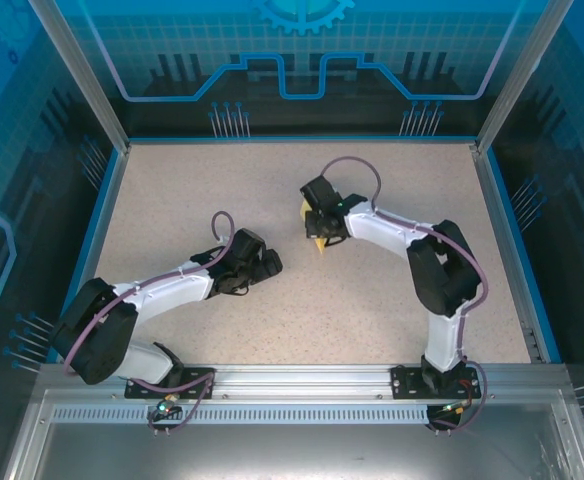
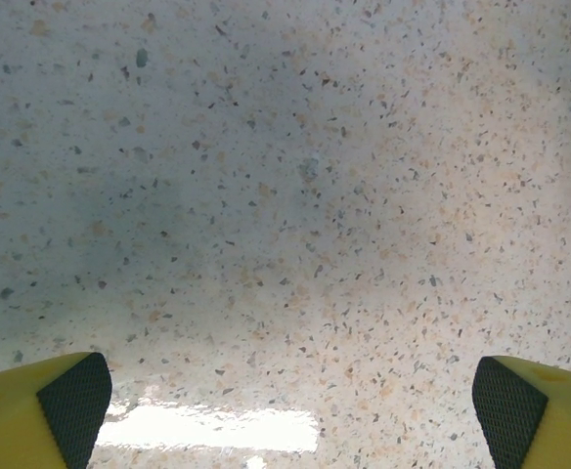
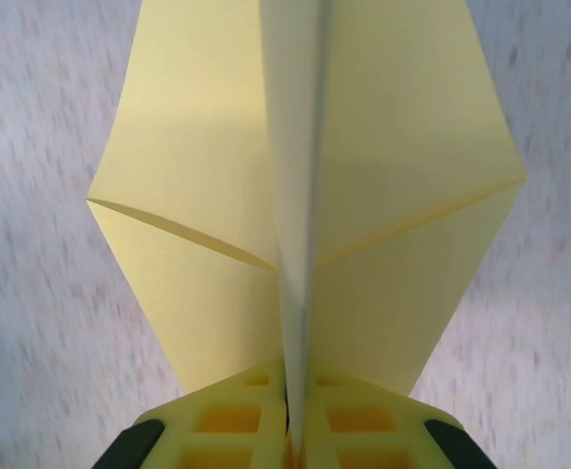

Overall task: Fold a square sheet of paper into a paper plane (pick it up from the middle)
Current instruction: Move the paper plane to the top-center of the table, then reset both arms

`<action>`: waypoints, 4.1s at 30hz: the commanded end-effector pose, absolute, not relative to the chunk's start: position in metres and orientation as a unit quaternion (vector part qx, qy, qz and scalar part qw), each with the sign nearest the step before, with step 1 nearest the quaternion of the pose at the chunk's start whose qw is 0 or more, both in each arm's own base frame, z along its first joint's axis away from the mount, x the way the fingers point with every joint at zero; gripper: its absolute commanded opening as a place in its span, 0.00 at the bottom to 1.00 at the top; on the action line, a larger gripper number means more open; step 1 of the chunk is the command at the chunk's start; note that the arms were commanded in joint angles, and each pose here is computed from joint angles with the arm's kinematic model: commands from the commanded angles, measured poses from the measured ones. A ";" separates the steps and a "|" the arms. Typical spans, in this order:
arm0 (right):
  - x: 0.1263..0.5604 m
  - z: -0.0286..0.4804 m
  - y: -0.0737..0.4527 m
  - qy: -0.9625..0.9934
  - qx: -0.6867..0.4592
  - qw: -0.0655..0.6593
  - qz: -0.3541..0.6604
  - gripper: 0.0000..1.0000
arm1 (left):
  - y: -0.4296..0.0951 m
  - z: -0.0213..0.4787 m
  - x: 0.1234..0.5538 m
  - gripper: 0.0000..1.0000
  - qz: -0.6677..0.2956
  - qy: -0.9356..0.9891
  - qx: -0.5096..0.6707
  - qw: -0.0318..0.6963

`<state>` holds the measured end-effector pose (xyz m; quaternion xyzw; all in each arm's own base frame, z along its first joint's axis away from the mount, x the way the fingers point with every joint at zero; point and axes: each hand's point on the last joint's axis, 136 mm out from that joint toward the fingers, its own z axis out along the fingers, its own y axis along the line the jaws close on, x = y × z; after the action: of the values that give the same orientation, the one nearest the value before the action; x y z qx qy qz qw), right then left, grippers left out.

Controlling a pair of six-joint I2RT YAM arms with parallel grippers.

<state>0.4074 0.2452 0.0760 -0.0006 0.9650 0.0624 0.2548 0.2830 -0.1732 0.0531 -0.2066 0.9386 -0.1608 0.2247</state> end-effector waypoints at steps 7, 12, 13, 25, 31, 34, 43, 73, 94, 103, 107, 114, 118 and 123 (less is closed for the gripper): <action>0.443 0.040 0.239 0.975 -0.011 0.219 0.029 0.11 | -0.167 0.061 0.291 0.99 -0.134 0.941 -0.205 0.232; 0.449 0.021 0.236 0.979 -0.007 0.204 0.014 0.11 | -0.168 0.064 0.293 0.99 -0.127 0.944 -0.197 0.231; 0.450 0.019 0.236 0.979 -0.007 0.202 0.011 0.12 | -0.168 0.064 0.294 0.99 -0.127 0.944 -0.195 0.232; 0.443 0.014 0.237 0.982 -0.006 0.189 -0.002 0.18 | -0.170 0.065 0.295 0.99 -0.130 0.945 -0.192 0.232; 0.451 0.093 0.242 0.971 0.003 0.239 0.027 0.32 | -0.160 0.076 0.297 0.99 -0.103 0.944 -0.201 0.242; 0.447 0.127 0.241 0.965 0.008 0.258 0.043 0.41 | -0.153 0.086 0.301 0.99 -0.080 0.943 -0.203 0.252; 0.430 0.222 0.197 0.935 0.042 0.348 0.060 0.75 | -0.118 0.145 0.322 0.99 0.010 0.925 -0.190 0.329; 0.366 0.117 -0.038 0.839 0.116 0.509 -0.153 0.99 | 0.023 0.124 0.347 0.99 0.084 0.830 -0.130 0.536; 0.397 0.104 0.007 0.834 -0.003 0.550 -0.051 0.99 | 0.000 0.096 0.390 0.99 -0.017 0.819 -0.049 0.571; 0.393 0.096 0.008 0.826 -0.004 0.562 -0.049 0.99 | 0.002 0.091 0.396 0.99 -0.010 0.830 -0.052 0.556; 0.394 0.096 0.008 0.826 -0.003 0.561 -0.049 0.99 | 0.002 0.090 0.395 0.99 -0.010 0.830 -0.051 0.555; 0.394 0.096 0.008 0.827 -0.003 0.561 -0.049 0.99 | 0.001 0.091 0.396 0.99 -0.012 0.831 -0.049 0.554; 0.394 0.096 0.008 0.827 -0.003 0.561 -0.048 0.99 | -0.002 0.090 0.397 0.99 -0.016 0.832 -0.043 0.553; 0.393 0.096 0.008 0.825 -0.004 0.563 -0.049 0.99 | -0.002 0.090 0.396 0.99 -0.016 0.832 -0.042 0.553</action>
<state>0.3915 0.0120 0.0927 -0.0044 0.8320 -0.0460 0.5528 0.3899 -0.0002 0.0834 -0.0532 0.8358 -0.0120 0.5463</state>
